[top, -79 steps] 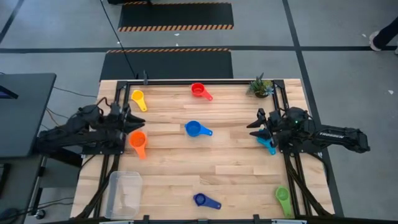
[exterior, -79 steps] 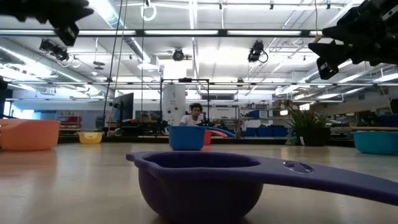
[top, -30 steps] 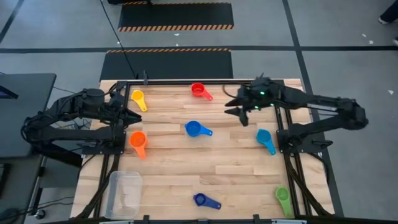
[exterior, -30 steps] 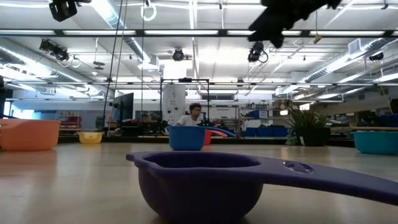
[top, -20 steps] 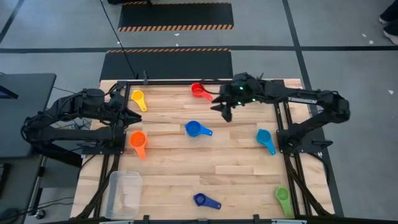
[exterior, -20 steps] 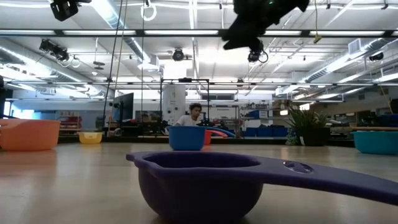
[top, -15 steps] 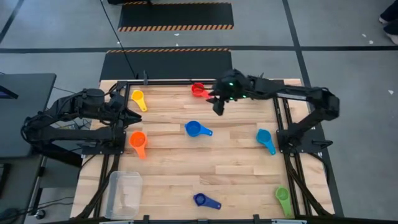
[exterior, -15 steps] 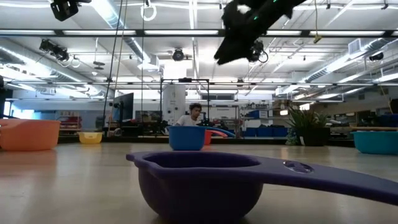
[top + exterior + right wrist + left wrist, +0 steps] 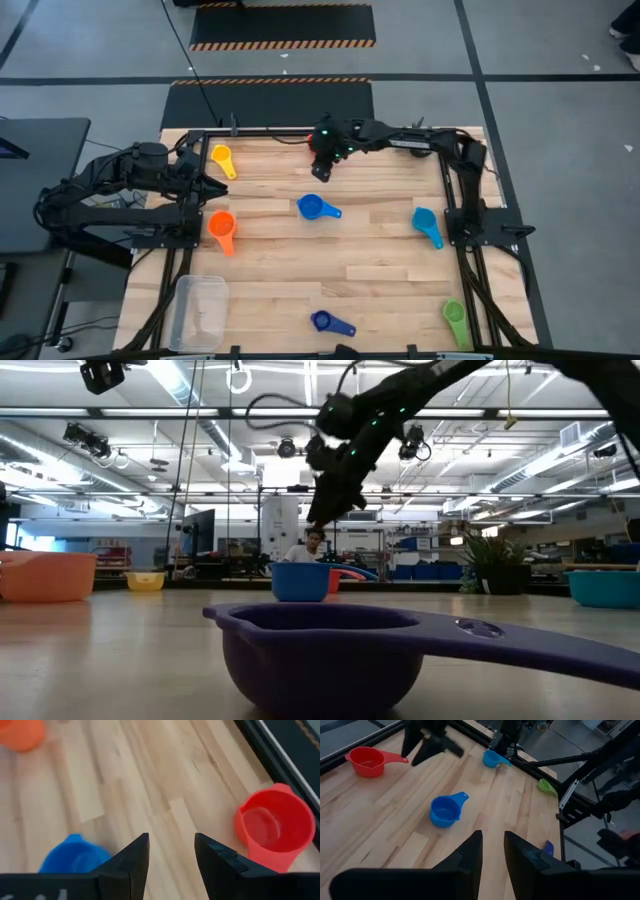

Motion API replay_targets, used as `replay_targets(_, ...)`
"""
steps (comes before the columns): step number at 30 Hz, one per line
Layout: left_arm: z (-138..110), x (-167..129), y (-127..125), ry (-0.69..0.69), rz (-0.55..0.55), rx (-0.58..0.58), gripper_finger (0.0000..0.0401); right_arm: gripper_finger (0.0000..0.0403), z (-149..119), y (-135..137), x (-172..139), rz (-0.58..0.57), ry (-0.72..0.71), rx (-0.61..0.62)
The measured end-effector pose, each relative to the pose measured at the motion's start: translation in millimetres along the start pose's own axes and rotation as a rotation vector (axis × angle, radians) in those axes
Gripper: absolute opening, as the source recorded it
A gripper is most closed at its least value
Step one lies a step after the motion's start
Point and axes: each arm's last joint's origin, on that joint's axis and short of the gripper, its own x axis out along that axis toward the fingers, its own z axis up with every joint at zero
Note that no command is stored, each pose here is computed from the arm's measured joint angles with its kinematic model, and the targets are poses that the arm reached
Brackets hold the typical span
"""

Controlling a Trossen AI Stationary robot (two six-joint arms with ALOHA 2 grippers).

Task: Nest measuring cups in basket
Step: Adjust the red measuring cup

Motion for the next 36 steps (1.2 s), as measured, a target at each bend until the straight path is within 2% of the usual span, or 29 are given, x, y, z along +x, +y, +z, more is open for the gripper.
replay_targets(5, 0, 0, 0, -0.002, 0.001, -0.001, 0.0087, 0.0164, 12, -8, 22, -0.122, 0.067, -0.037)
replay_targets(12, 1, 0, 1, -0.021, 0.040, -0.007, 0.0087, 0.0164, 26, -19, 33, -0.199, 0.157, -0.016)
replay_targets(17, 1, 0, 2, -0.036, 0.066, -0.054, 0.0087, 0.0164, 26, -27, 40, -0.167, 0.245, 0.053)
replay_targets(22, 3, 0, 1, -0.053, 0.062, -0.053, 0.0087, 0.0164, 16, -35, 52, -0.140, 0.324, 0.046)
replay_targets(28, 4, 0, 1, -0.065, 0.056, -0.051, 0.0087, 0.0164, 18, -39, 51, -0.233, 0.305, -0.029)
replay_targets(33, 4, 0, 1, -0.065, 0.056, -0.051, 0.0087, 0.0164, 19, -43, 50, -0.159, 0.297, -0.061)
replay_targets(36, 4, 0, 1, -0.065, 0.056, -0.051, 0.0087, 0.0164, 21, -44, 51, -0.176, 0.278, -0.107)
